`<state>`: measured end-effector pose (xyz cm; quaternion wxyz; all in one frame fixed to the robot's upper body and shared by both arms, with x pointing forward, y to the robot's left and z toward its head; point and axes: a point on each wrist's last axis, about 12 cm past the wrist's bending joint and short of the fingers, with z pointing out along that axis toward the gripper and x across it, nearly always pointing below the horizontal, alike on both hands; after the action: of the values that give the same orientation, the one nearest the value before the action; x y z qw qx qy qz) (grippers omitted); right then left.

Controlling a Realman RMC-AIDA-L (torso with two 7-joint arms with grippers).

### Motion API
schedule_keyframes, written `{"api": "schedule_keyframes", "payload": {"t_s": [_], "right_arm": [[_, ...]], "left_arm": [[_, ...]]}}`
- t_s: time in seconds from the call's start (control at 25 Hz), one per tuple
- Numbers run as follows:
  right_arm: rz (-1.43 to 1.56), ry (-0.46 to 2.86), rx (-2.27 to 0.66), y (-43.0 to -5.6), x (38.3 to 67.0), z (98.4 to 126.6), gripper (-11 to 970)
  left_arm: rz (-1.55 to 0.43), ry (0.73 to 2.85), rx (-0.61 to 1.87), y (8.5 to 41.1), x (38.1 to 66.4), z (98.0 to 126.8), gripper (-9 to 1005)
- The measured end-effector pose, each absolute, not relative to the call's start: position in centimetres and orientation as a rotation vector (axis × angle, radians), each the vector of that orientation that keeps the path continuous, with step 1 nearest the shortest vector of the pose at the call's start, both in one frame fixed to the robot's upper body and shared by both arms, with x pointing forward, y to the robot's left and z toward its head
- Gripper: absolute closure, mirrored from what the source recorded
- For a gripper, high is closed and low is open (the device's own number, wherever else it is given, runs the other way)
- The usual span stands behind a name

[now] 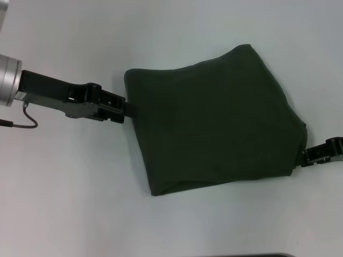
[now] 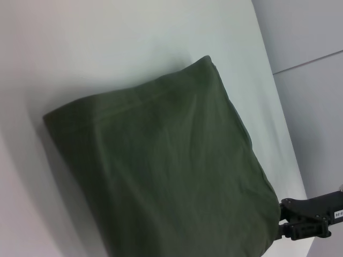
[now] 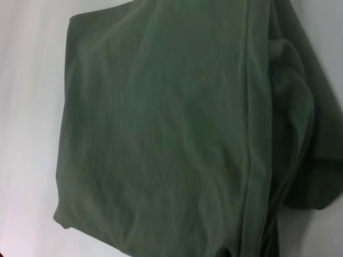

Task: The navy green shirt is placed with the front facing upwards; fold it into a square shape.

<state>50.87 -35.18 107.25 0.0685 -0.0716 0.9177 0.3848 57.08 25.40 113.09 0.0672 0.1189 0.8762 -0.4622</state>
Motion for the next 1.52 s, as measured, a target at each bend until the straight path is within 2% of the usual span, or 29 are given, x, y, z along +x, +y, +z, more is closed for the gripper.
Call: {"api": "schedule_keyframes", "payload": {"t_s": [0.88, 1.52], "right_arm": [[1.197, 2.733, -0.23, -34.1, 51.2, 107.2, 562], [1.212, 2.727, -0.204, -35.0, 51.1, 107.9, 563]], "left_arm": [[-1.394, 2.639, 0.367, 25.3, 57.0, 113.0, 542], [-1.415, 2.646, 0.363, 25.2, 56.9, 112.8, 541]]}}
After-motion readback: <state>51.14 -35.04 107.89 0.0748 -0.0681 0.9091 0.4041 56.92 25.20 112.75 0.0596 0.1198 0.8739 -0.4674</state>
